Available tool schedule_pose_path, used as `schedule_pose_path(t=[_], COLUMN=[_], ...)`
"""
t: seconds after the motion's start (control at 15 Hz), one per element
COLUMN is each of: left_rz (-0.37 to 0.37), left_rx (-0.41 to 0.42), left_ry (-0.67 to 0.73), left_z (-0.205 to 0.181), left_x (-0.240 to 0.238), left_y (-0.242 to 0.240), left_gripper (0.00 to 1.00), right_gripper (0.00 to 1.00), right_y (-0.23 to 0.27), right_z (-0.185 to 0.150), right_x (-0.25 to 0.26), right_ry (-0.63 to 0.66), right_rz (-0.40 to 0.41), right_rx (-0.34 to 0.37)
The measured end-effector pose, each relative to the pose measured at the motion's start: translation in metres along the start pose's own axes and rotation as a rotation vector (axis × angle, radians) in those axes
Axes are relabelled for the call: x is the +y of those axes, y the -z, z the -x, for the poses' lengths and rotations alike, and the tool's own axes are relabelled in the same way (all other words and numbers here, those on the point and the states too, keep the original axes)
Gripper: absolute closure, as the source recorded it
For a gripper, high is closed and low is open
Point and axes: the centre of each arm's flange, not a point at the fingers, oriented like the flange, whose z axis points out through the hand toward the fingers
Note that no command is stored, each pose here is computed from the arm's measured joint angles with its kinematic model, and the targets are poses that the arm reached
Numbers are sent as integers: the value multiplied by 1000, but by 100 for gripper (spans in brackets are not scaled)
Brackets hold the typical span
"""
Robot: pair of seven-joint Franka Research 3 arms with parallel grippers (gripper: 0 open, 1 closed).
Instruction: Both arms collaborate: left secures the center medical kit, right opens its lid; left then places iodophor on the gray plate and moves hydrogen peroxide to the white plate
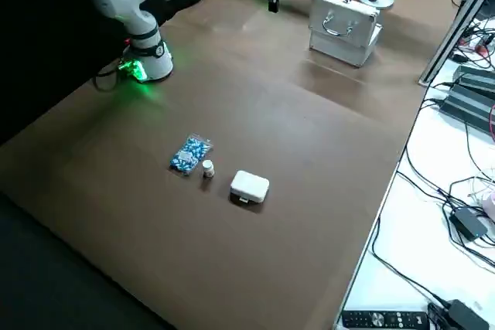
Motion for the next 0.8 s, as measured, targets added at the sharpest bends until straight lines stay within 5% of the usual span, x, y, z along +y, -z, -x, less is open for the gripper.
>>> schedule_pose_path(t=[0.4, 0.8], left_rz=[-48, -58], left_rx=[134, 169], left_ry=[-100, -124], left_z=[62, 74], left_x=[39, 47], left_y=[-12, -17], left_gripper=[0, 0], right_gripper=[1, 1], right_y=[0, 0], right_z=[0, 0], right_x=[3, 3], right_ry=[-6, -6], right_rz=[0, 0], right_rx=[-1, -1])
